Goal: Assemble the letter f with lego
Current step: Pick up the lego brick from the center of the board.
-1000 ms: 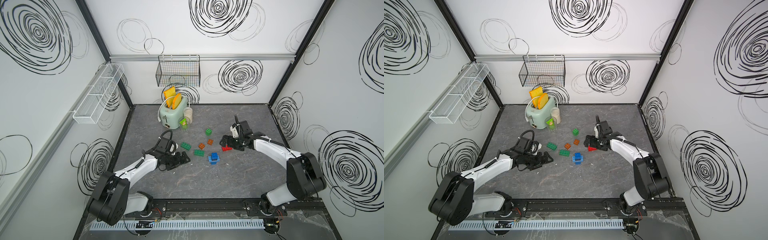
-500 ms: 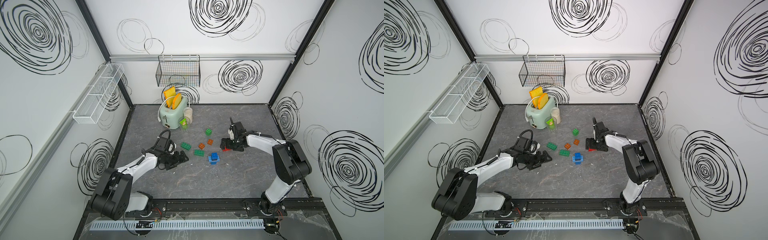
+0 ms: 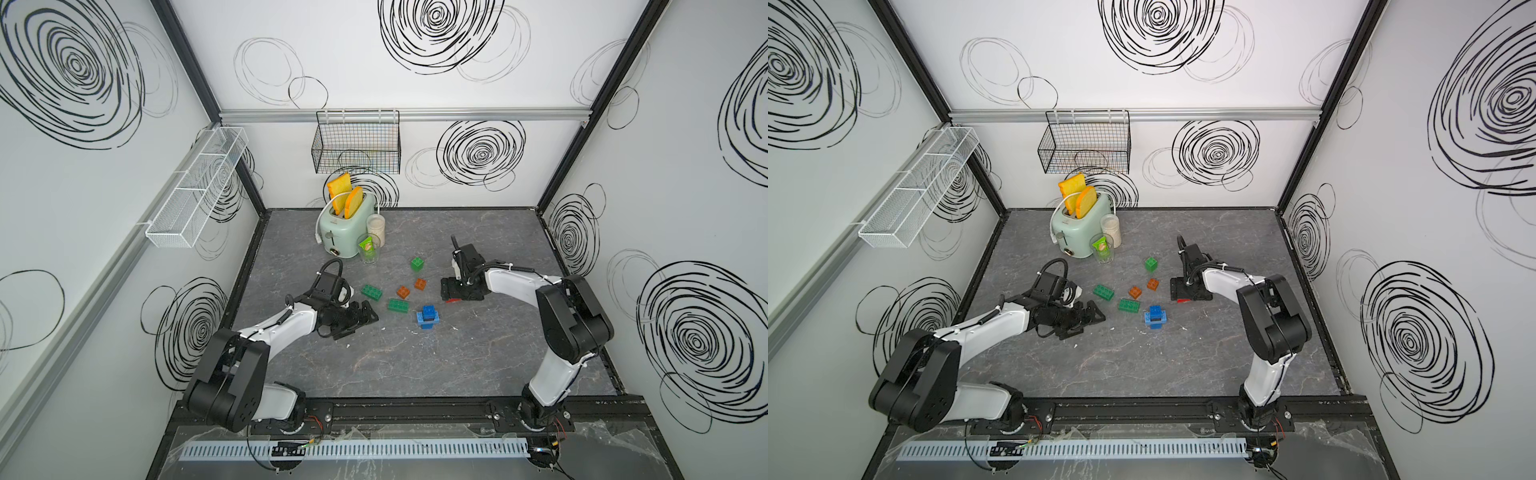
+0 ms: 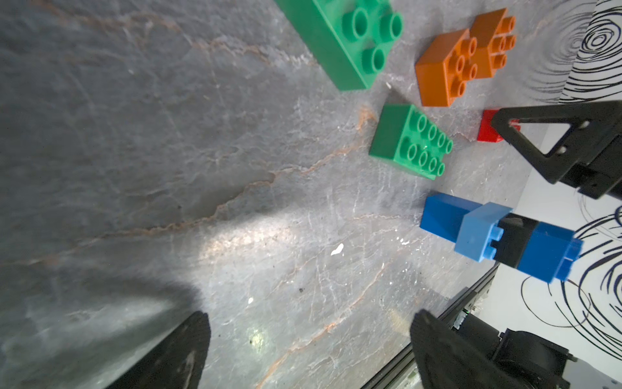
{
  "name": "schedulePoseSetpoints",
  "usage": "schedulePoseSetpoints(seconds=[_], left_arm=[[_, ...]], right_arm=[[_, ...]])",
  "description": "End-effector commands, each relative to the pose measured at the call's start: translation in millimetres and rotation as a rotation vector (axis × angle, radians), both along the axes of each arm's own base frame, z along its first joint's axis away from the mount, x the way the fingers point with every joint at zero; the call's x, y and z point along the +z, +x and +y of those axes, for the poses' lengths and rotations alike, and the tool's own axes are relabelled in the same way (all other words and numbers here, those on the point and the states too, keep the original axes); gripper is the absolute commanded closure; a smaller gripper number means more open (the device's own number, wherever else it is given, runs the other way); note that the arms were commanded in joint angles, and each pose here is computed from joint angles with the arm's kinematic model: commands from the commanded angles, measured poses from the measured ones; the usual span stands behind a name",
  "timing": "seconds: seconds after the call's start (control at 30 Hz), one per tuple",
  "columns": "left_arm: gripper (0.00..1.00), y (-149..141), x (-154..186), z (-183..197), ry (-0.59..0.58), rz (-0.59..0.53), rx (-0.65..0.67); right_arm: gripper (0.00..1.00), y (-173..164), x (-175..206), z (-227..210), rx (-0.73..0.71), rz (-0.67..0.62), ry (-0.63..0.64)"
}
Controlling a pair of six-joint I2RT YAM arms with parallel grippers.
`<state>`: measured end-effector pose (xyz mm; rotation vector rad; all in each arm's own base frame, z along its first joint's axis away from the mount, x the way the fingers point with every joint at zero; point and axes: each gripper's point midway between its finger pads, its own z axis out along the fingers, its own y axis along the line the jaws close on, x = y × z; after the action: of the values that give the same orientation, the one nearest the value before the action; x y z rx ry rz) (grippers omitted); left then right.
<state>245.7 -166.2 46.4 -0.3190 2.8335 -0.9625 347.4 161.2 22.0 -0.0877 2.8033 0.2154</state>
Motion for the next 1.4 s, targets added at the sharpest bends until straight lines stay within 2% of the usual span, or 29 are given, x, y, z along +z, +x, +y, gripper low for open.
schedulePoseSetpoints(seconds=[0.0, 0.3, 0.57, 0.73, 0.83, 0.93, 1.1, 1.23, 1.37], left_arm=[[0.03, 10, 9, -4, -0.029, -0.037, -0.008], [0.02, 0, 26, -20, -0.162, -0.036, -0.060], [0.02, -8, 22, -20, -0.171, -0.023, -0.073], [0.04, -7, 30, -38, -0.214, -0.055, -0.127], [0.05, -6, 44, -58, -0.289, -0.095, -0.170], [0.08, -4, 51, -78, -0.340, -0.120, -0.203], [0.23, -1, 47, -101, -0.400, -0.111, -0.207], [0.34, 4, 44, -115, -0.435, -0.105, -0.207], [0.38, 5, 42, -130, -0.445, -0.106, -0.230]], right_arm=[[0.15, -2, -4, -2, 0.018, 0.000, -0.047], [0.27, -6, -1, -2, 0.028, -0.008, -0.068], [0.36, -7, 5, -4, 0.021, -0.015, -0.081], [0.38, -6, 27, -2, 0.014, -0.032, -0.075], [0.39, -5, 48, -2, 0.004, -0.039, -0.070], [0.39, -7, 73, 0, 0.000, -0.047, -0.049], [0.38, -24, 111, 9, 0.007, -0.038, -0.001], [0.38, -46, 127, 27, 0.049, -0.008, 0.030], [0.38, -70, 134, 46, 0.092, 0.020, 0.074]])
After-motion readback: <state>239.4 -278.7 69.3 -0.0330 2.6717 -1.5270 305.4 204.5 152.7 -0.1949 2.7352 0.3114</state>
